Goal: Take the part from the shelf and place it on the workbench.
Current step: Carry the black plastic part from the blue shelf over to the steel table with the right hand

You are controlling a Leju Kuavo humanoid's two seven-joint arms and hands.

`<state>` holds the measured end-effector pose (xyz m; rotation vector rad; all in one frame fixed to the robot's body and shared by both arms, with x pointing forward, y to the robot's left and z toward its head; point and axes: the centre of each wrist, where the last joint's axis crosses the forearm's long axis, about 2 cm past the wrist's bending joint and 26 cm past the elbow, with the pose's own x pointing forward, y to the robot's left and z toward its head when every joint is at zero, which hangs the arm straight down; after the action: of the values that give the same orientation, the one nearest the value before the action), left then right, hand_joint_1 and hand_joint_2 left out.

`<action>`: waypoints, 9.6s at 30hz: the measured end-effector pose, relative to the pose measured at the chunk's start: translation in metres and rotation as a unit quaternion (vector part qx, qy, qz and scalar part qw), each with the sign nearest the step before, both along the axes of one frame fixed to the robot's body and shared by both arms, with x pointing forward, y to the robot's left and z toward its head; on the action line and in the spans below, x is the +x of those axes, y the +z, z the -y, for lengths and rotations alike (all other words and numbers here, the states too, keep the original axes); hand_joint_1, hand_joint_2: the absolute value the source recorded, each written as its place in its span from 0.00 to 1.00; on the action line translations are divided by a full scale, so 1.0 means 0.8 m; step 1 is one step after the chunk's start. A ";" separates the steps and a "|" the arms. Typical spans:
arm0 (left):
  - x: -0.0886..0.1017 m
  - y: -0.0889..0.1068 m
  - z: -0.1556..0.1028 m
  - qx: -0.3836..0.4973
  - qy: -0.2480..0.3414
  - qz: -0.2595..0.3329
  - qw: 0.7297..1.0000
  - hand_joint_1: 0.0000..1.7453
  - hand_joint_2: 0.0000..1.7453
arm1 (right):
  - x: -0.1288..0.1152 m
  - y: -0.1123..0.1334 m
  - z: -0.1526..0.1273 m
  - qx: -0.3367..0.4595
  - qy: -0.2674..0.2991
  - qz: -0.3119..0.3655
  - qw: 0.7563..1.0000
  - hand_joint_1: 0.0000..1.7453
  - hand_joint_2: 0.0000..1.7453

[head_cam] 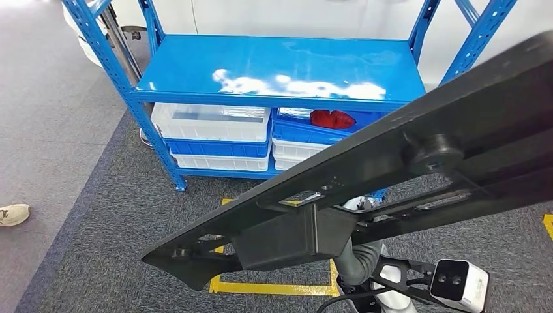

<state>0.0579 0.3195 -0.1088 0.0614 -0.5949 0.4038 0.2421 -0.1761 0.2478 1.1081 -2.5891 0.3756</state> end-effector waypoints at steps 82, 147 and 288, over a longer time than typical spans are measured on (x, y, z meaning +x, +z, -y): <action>-0.004 -0.001 0.013 0.030 -0.040 -0.087 0.995 0.00 1.00 | -0.058 0.053 0.069 0.026 -0.095 0.104 0.990 1.00 1.00; -0.005 0.000 -0.011 0.029 0.004 -0.111 0.993 0.00 1.00 | -0.044 0.078 0.047 0.043 -0.113 0.139 0.983 1.00 1.00; -0.003 -0.001 0.022 -0.014 0.020 -0.081 0.996 0.00 1.00 | 0.060 0.024 0.058 -0.047 -0.217 0.045 0.974 1.00 1.00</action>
<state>0.0554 0.3018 -0.1099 0.0785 -0.4288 0.4410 0.2905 -0.2226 0.2669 0.4802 -2.7598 0.4433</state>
